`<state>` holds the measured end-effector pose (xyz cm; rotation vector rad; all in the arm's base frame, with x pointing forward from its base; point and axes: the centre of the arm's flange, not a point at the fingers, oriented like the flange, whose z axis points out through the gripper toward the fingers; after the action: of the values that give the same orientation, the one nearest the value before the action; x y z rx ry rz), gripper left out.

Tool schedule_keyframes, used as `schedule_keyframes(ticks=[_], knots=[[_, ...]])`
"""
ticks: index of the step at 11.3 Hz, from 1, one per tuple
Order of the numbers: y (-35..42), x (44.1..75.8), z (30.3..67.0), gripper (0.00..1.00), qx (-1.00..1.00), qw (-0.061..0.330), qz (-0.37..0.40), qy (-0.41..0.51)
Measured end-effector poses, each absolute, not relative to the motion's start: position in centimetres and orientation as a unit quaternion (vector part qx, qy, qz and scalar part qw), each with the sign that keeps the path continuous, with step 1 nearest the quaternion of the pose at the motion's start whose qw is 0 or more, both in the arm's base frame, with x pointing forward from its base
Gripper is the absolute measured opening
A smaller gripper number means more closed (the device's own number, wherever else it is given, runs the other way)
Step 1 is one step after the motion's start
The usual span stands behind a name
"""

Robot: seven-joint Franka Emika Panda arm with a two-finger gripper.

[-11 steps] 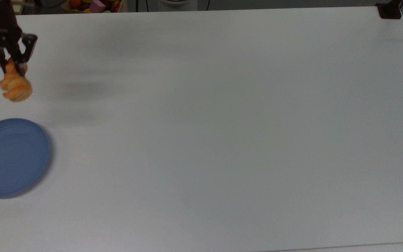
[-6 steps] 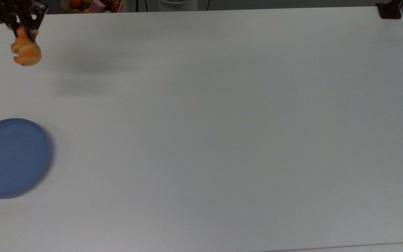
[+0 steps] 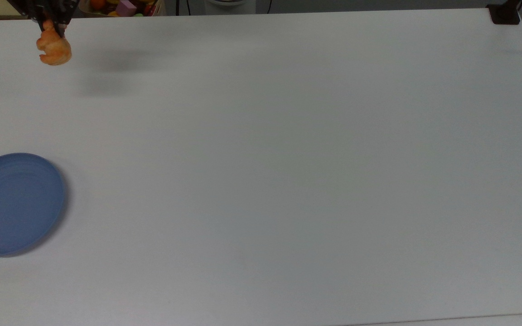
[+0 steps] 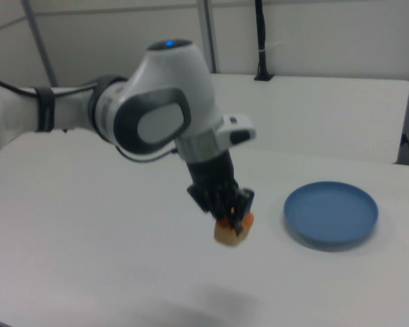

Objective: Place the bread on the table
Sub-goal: 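Lower the bread roll onto the bare table and open the gripper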

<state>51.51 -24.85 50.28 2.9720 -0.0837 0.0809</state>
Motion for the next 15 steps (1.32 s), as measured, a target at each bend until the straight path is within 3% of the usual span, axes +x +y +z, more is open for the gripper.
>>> schedule_keyframes(ticks=[6,11,15], knots=[[-31.1,45.9,41.5,0.29,0.995,0.101,0.027,0.011],[-33.5,47.9,34.8,0.29,0.986,0.139,0.091,0.02],[-33.7,48.7,31.3,0.31,0.984,0.144,0.101,0.027]])
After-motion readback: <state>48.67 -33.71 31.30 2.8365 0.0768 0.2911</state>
